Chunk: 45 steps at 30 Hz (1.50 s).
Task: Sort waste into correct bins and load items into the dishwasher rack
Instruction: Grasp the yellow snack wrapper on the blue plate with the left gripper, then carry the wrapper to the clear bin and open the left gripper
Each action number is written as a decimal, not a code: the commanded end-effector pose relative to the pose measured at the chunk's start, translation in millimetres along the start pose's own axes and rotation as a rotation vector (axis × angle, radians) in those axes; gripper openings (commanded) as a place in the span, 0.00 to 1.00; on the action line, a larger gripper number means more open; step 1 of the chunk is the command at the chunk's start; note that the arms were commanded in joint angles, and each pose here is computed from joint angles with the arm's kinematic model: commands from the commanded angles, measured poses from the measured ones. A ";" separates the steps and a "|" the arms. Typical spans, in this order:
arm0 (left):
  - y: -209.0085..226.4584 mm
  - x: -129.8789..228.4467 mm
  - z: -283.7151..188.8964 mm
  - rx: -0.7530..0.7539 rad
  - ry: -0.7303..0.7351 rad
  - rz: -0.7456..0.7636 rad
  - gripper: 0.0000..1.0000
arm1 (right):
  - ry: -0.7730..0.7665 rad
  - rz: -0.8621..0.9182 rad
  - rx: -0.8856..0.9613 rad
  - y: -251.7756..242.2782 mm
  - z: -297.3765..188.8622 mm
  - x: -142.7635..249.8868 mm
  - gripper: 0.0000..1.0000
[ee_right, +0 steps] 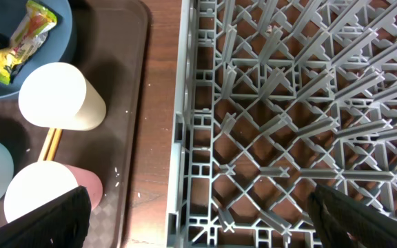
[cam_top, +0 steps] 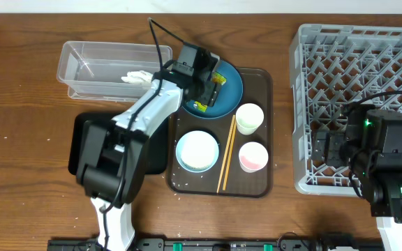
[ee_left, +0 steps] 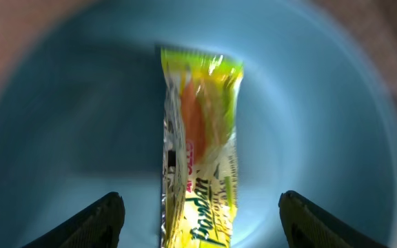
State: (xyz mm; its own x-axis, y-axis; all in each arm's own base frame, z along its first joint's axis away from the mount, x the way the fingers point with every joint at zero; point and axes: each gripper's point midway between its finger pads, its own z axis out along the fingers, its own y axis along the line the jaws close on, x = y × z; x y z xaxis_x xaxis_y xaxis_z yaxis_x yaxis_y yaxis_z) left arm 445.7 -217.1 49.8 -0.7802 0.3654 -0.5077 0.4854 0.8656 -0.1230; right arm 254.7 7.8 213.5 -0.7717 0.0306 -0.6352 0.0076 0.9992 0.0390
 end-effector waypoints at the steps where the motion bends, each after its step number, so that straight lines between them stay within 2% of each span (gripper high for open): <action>1: 1.1 13.9 14.3 0.007 0.040 0.005 0.75 | -0.018 0.013 0.007 -1.6 -4.4 -6.0 0.99; 3: 1.2 22.8 22.5 0.009 0.070 0.001 0.74 | -0.018 0.013 0.007 -1.6 -4.4 -6.0 0.99; 5: 0.1 29.5 26.7 0.012 0.094 0.000 0.68 | -0.018 0.013 0.007 -1.6 -4.4 -6.0 0.99; 10: -4.6 34.2 27.7 0.017 0.113 0.006 0.19 | -0.015 0.013 0.007 -1.7 -4.4 -5.4 0.99; 11: -4.7 36.2 27.4 0.017 0.121 0.004 0.06 | -0.014 0.013 0.007 -1.7 -4.4 -5.1 0.99; 16: -5.5 36.1 11.6 0.016 0.136 -0.001 0.06 | -0.005 0.012 0.008 -1.8 -4.3 -3.0 0.99; 23: 0.1 -16.6 -78.9 -0.023 -0.055 0.001 0.06 | -0.006 0.012 0.009 -1.9 -4.3 -3.1 0.99; 27: 39.0 -39.0 -140.5 -0.201 -0.183 -0.032 0.06 | -0.006 0.012 0.009 -1.9 -4.3 -3.2 0.99; 30: 74.9 -40.0 -168.2 -0.325 -0.220 -0.082 0.06 | -0.006 0.012 0.008 -1.8 -4.3 -3.2 0.99; 38: 153.4 -9.0 -161.8 -0.407 -0.164 -0.271 0.08 | -0.006 0.012 0.008 -1.8 -4.3 -3.1 0.99; 39: 158.8 -5.2 -158.2 -0.410 -0.152 -0.282 0.14 | -0.006 0.012 0.008 -1.8 -4.3 -3.2 0.99; 40: 163.6 -1.6 -154.6 -0.413 -0.140 -0.291 0.27 | -0.006 0.012 0.008 -1.8 -4.3 -3.2 0.99; 42: 172.2 1.9 -149.1 -0.420 -0.131 -0.304 0.34 | -0.006 0.013 0.008 -1.8 -4.3 -3.2 0.99; 43: 175.8 1.1 -149.7 -0.425 -0.139 -0.309 0.40 | -0.006 0.012 0.008 -1.8 -4.3 -3.2 0.99; 44: 178.0 -0.7 -150.9 -0.429 -0.150 -0.311 0.49 | -0.006 0.013 0.008 -1.8 -4.3 -3.1 0.99; 45: 178.1 -4.8 -154.9 -0.432 -0.168 -0.308 0.53 | -0.005 0.012 0.008 -1.8 -4.3 -3.0 0.99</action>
State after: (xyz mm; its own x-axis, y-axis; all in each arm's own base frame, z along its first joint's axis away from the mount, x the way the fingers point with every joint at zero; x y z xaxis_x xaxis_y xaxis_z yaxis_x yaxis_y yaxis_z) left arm 471.8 -15.5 154.3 -0.7882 0.0554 -0.6129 0.0280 0.9981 0.0543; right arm 252.6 7.7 211.7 -0.7789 0.0304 -0.6264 0.0082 0.9992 0.0383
